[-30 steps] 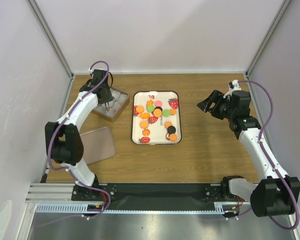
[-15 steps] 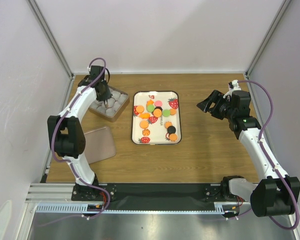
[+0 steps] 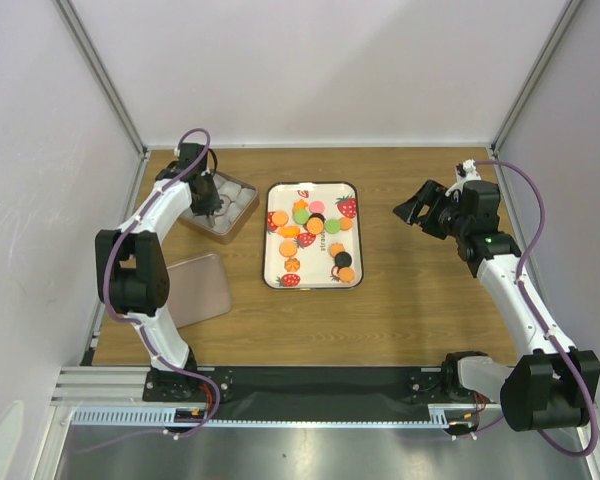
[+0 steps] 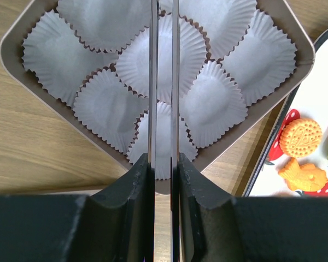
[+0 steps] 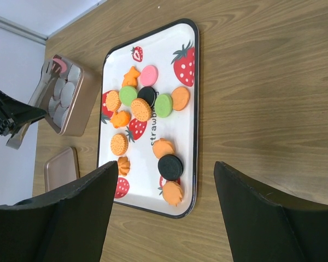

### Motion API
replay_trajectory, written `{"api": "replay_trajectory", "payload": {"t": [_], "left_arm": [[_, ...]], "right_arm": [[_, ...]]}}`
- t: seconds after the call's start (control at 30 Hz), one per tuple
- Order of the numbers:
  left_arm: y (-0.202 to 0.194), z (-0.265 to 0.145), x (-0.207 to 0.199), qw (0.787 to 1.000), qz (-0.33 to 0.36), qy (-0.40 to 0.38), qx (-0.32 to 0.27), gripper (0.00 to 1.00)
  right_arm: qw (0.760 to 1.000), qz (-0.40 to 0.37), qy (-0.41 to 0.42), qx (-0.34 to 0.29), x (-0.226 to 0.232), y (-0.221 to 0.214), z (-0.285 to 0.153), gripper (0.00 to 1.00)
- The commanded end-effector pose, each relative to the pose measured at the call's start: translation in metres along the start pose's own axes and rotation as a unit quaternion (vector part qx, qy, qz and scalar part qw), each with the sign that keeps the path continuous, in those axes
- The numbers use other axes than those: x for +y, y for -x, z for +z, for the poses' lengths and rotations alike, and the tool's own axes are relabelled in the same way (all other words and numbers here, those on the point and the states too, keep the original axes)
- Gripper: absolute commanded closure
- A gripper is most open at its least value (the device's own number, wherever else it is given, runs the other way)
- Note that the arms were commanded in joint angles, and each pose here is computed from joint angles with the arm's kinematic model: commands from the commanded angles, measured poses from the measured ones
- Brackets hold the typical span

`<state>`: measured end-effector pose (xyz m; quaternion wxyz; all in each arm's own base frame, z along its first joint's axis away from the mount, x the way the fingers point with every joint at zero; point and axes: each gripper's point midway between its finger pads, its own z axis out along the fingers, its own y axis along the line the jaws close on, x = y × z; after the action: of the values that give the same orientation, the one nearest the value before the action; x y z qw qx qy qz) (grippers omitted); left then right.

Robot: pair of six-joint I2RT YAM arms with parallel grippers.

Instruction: Pack the cookies

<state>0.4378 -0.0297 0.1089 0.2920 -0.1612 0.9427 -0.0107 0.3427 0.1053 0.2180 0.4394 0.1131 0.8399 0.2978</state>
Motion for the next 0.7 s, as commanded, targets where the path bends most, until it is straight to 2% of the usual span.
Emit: {"api": "replay_trajectory", "payload": {"t": [0.0, 0.4, 0.5, 0.67], "left_arm": [[0.0143, -0.0097, -0.003, 0.999, 0.002, -0.02, -0.029, 0.78], [0.0137, -0.0046, -0.0024, 0.999, 0.002, -0.023, -0.028, 0.68], [0.0161, -0.0048, -0.0029, 0.999, 0.003, -0.023, -0.031, 0.6], [0.02, -0.0078, -0.0025, 0.999, 0.006, -0.022, -0.035, 0.54]], "right_arm": [[1.0, -0.004, 0.016, -0.016, 0.0086, 0.0114, -0.0007, 0.23], [1.0, -0.006, 0.016, -0.016, 0.0088, 0.0117, -0.0008, 0.23], [1.0, -0.005, 0.017, -0.015, 0.0089, 0.0116, -0.0005, 0.23], [1.0, -0.005, 0.017, -0.014, 0.0086, 0.0114, -0.0002, 0.23]]}}
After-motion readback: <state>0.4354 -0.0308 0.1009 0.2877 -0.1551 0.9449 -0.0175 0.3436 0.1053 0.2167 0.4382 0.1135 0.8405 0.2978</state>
